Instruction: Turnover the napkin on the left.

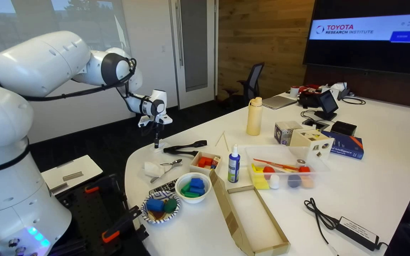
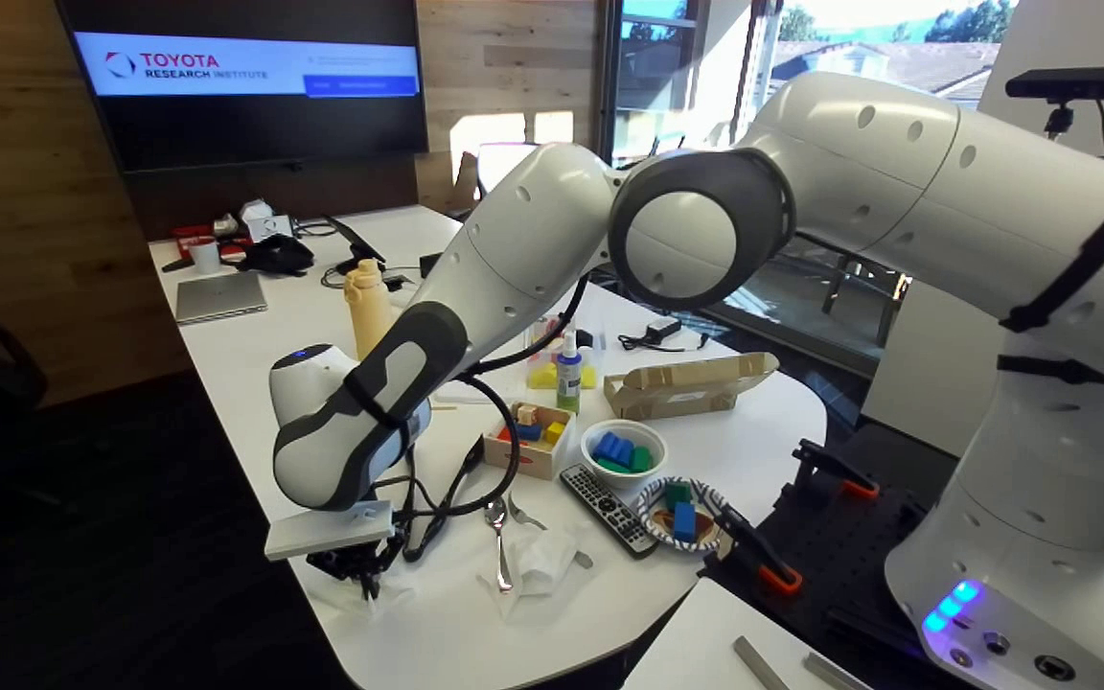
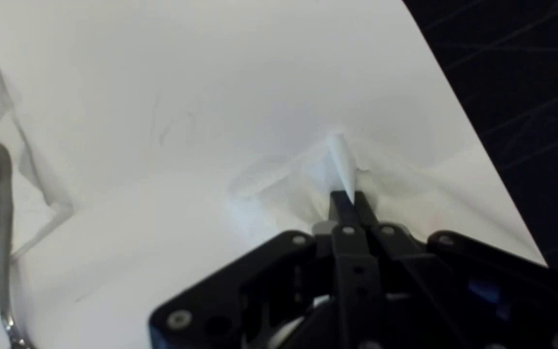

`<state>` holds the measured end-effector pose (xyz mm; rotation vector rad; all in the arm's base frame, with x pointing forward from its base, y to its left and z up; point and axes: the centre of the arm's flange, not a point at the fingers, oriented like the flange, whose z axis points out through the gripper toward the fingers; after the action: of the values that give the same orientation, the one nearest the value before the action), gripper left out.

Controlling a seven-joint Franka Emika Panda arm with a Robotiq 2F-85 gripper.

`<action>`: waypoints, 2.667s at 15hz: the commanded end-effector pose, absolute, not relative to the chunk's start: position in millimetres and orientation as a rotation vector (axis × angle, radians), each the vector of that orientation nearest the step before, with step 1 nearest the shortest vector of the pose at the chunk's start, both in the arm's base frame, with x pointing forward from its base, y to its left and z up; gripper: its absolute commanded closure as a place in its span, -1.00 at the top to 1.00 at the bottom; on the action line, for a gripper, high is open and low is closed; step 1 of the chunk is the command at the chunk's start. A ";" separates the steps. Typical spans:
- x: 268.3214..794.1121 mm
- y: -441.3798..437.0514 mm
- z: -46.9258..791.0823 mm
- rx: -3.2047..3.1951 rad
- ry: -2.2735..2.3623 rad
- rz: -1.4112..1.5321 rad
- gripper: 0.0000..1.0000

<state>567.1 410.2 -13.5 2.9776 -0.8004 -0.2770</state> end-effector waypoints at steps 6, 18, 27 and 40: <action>482.0 367.7 41.5 3.079 -0.809 -0.170 -1.00; 418.6 306.9 75.7 3.110 -0.938 -0.052 -1.00; 425.2 257.5 72.3 2.968 -1.187 -0.260 0.56; 455.6 313.5 49.3 2.973 -1.040 -0.549 1.00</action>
<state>453.2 298.7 65.9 3.0058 -0.9964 -0.4653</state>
